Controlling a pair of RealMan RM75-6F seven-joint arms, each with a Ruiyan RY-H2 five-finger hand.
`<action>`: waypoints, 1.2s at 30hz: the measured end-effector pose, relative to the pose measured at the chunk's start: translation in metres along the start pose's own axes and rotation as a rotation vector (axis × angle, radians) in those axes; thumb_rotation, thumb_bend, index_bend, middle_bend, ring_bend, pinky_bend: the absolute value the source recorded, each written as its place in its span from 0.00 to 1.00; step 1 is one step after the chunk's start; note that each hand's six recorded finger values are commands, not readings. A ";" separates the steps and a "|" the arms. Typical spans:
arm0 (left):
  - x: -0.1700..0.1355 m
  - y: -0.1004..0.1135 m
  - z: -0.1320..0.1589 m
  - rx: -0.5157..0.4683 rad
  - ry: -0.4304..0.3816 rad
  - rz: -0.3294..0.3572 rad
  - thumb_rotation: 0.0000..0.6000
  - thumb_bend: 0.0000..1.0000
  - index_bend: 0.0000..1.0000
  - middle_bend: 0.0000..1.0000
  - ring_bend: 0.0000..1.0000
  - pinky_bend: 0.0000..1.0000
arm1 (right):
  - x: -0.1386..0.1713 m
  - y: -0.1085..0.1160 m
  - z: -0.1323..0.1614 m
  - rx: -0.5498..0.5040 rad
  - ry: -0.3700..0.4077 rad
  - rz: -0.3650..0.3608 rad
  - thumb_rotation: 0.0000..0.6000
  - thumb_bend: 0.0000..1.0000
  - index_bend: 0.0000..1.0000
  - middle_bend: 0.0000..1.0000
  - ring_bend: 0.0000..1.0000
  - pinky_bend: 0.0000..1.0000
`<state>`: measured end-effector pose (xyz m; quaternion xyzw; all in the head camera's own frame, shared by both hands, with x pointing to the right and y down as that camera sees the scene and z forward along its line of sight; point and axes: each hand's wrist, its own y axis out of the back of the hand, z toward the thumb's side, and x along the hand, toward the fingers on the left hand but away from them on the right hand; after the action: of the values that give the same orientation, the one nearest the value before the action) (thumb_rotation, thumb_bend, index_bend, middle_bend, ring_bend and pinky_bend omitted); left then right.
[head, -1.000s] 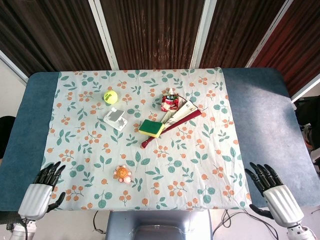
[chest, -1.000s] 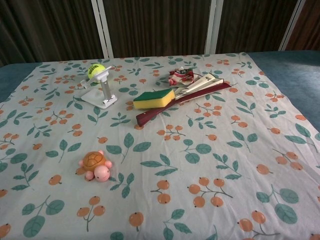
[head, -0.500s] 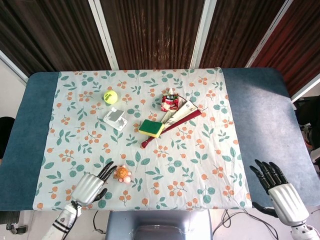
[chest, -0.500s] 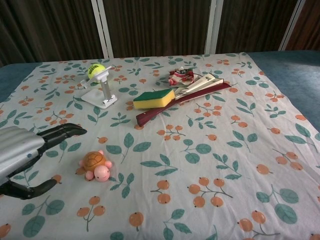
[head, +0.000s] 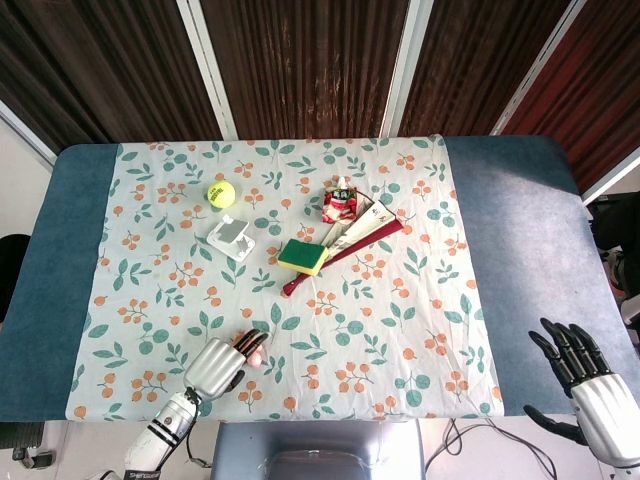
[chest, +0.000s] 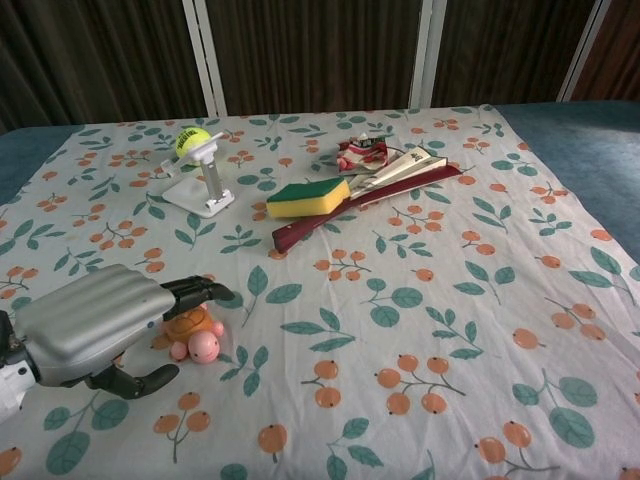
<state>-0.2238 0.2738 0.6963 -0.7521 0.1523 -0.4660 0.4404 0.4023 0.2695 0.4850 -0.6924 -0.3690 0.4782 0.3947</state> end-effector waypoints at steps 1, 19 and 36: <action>0.000 0.000 -0.001 0.005 0.003 0.002 1.00 0.38 0.22 0.20 0.96 1.00 | 0.000 0.000 0.000 0.000 0.001 0.001 1.00 0.08 0.00 0.00 0.00 0.00; 0.004 -0.002 -0.014 0.072 0.039 0.074 1.00 0.50 0.65 0.71 1.00 1.00 | 0.000 -0.002 0.000 0.005 -0.002 0.006 1.00 0.08 0.00 0.00 0.00 0.00; 0.012 -0.006 -0.019 0.043 0.052 0.221 1.00 0.47 0.43 0.56 1.00 1.00 | -0.001 -0.002 0.001 0.006 0.000 0.010 1.00 0.08 0.00 0.00 0.00 0.00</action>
<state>-0.2346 0.2597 0.7112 -0.7090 0.2355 -0.4370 0.5009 0.4011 0.2701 0.4872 -0.6929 -0.3641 0.4815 0.3944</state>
